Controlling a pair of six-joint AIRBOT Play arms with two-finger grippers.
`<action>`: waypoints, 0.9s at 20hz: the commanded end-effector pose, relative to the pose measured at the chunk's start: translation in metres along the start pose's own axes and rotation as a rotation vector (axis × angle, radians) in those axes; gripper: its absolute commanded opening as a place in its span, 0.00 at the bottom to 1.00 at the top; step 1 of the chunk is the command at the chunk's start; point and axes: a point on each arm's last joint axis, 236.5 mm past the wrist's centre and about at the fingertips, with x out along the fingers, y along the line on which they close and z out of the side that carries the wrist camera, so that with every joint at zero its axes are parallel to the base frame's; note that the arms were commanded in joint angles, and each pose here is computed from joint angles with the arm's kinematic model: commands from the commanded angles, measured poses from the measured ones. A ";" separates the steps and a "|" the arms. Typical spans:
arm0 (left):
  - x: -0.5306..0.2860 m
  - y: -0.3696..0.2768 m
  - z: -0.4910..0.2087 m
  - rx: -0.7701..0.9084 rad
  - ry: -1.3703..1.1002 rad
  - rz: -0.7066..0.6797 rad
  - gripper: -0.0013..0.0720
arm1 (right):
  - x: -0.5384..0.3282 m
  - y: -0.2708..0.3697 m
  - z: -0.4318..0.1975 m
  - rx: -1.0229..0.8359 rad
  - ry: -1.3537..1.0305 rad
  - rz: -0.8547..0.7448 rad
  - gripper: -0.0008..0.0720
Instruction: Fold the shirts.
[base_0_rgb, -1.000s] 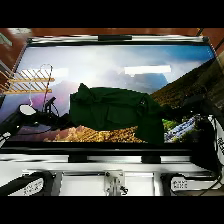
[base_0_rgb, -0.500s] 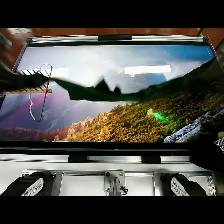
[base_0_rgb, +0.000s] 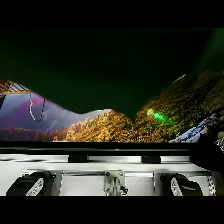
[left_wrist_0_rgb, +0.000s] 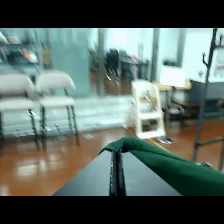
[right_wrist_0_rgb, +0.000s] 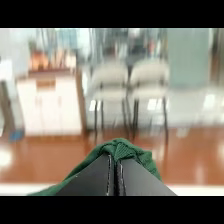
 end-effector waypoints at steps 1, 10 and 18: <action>-0.019 0.019 -0.010 0.029 0.085 0.114 0.06 | -0.019 0.005 0.031 -0.031 -0.088 -0.014 0.10; -0.054 0.010 -0.022 0.082 0.171 0.133 0.06 | -0.052 0.011 0.059 -0.092 -0.176 -0.047 0.10; -0.112 0.027 -0.024 0.070 0.213 0.301 0.06 | -0.089 0.018 0.029 -0.171 -0.026 -0.077 0.10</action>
